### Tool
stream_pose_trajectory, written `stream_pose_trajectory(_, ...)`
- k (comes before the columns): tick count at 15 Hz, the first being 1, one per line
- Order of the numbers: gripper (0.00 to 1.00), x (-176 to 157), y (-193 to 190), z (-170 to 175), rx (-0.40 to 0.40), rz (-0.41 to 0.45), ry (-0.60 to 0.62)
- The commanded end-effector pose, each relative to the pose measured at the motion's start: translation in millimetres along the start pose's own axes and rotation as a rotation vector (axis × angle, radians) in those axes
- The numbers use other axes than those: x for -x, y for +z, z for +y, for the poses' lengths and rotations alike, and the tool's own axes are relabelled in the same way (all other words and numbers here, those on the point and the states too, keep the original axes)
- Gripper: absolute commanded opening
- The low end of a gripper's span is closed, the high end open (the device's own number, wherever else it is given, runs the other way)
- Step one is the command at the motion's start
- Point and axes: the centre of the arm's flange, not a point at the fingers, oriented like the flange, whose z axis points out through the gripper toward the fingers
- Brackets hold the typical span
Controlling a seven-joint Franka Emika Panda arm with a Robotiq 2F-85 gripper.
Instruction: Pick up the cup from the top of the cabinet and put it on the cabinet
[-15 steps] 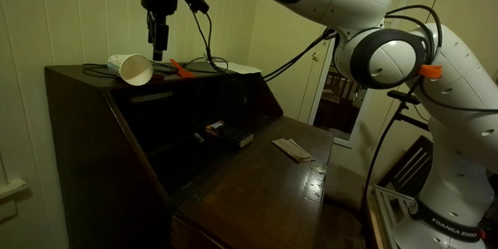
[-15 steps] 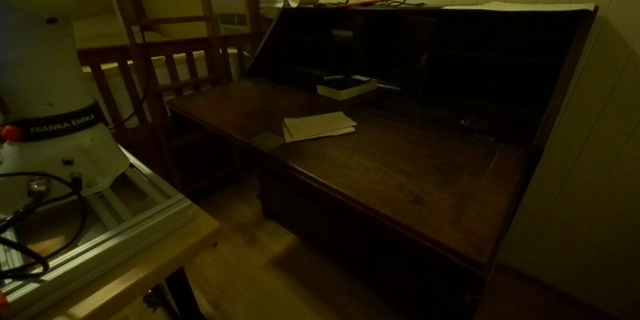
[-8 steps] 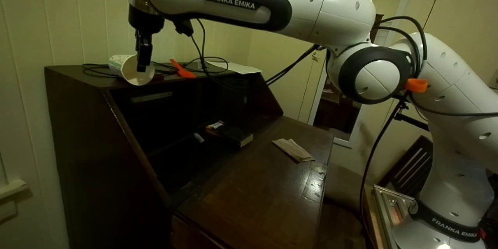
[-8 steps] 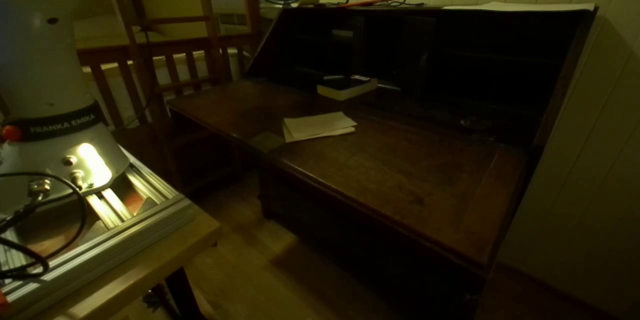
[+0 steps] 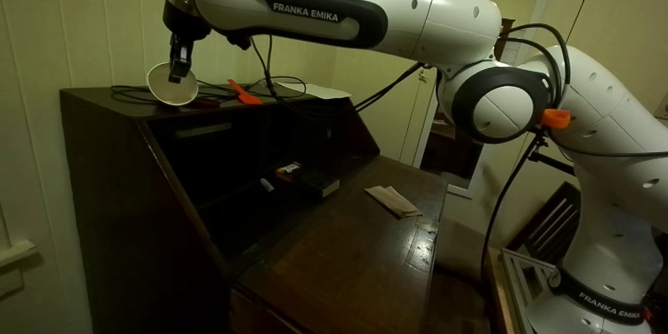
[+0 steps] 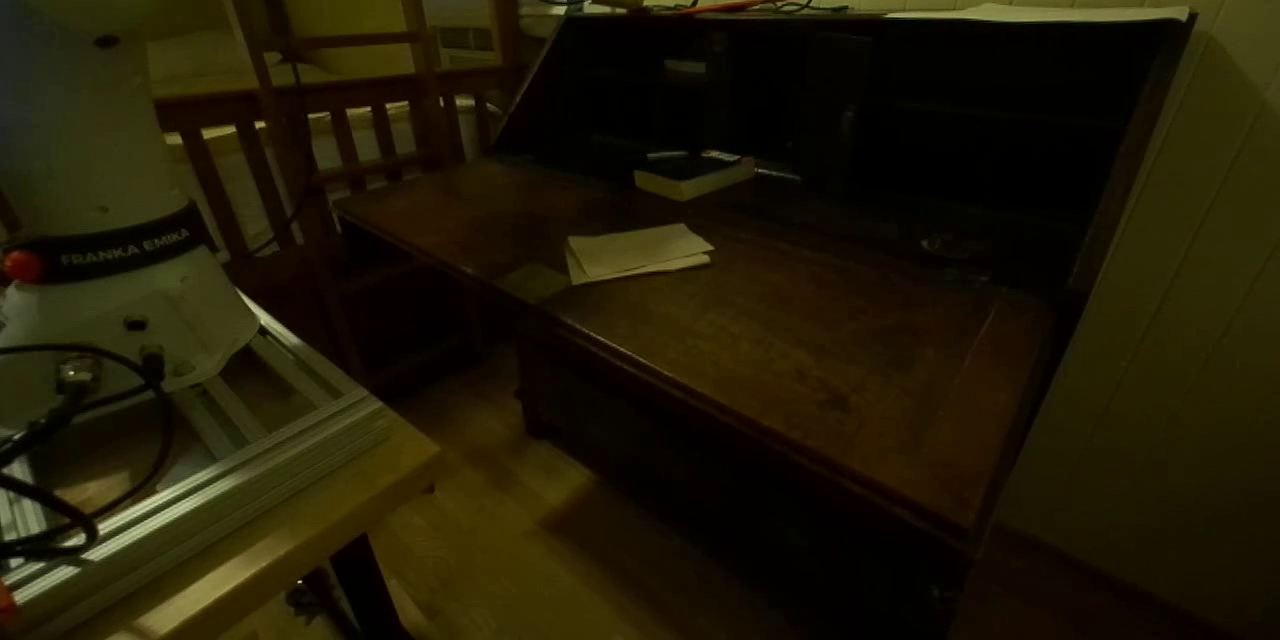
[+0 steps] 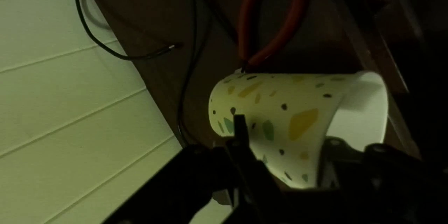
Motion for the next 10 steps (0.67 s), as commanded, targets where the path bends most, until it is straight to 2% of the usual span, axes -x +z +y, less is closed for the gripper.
stream_pose_trajectory(1,0.1,-15,2,9,0.04,-0.017,0.028)
stream_pose_trajectory(3,0.02,-14,0,11,0.051,-0.026,0.051)
stream_pose_trajectory(5,0.0,-13,-9,16,0.084,-0.04,0.066)
stream_pose_trajectory(7,0.03,-10,-41,27,0.127,-0.044,0.1)
stream_pose_trajectory(8,0.03,-3,-68,34,0.118,-0.039,0.131)
stream_pose_trajectory(10,0.03,18,-112,43,0.02,-0.061,0.163)
